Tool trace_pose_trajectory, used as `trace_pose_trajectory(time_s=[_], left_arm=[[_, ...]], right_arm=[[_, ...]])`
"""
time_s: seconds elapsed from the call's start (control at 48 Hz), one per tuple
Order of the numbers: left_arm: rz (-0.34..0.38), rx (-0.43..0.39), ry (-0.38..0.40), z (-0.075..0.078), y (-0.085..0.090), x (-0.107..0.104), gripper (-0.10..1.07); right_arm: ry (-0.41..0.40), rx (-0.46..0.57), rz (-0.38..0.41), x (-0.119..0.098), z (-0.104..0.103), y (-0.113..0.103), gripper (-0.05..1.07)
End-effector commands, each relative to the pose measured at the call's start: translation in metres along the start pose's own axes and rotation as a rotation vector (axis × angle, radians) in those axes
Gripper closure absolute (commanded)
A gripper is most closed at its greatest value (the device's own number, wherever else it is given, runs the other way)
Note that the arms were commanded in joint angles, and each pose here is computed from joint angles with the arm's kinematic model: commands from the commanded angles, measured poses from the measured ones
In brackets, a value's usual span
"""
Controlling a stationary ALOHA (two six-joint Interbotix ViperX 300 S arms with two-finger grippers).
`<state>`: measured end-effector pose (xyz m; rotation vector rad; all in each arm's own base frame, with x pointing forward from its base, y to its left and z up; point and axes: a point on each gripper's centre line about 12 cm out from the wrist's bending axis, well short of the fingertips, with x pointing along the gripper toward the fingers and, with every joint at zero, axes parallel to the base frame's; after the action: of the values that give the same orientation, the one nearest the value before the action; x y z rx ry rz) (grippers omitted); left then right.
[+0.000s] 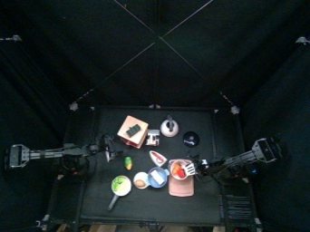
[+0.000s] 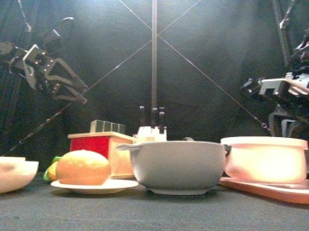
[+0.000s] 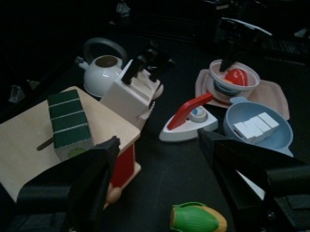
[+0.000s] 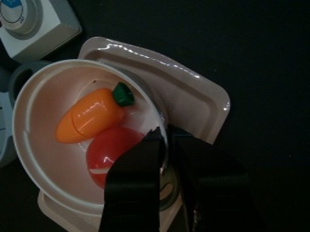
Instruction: Place pot in upper half of plate
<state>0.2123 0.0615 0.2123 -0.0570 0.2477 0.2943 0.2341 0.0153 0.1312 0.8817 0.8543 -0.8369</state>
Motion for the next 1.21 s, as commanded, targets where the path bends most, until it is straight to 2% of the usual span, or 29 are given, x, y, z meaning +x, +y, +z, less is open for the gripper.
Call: trace_pose_trajectory(time_s=[0.0, 0.271, 0.604, 0.938, 1.188], left_arm=[[0.001, 0.002, -0.017, 0.006, 0.0, 0.001, -0.04], [0.001, 0.002, -0.017, 0.006, 0.0, 0.001, -0.04], [0.001, 0.002, -0.017, 0.006, 0.0, 0.001, -0.04], [0.001, 0.001, -0.017, 0.006, 0.0, 0.001, -0.04], [0.001, 0.001, -0.017, 0.006, 0.0, 0.001, -0.04]], right_arm=[[-0.003, 0.009, 0.019, -0.003, 0.002, 0.004, 0.48], [-0.001, 0.022, 0.027, -0.006, 0.003, 0.005, 0.33], [-0.026, 0.04, 0.077, -0.022, 0.011, 0.007, 0.33], [-0.034, 0.031, 0.112, -0.028, 0.013, 0.014, 0.33], [-0.074, 0.074, 0.182, -0.054, 0.026, 0.013, 0.33]])
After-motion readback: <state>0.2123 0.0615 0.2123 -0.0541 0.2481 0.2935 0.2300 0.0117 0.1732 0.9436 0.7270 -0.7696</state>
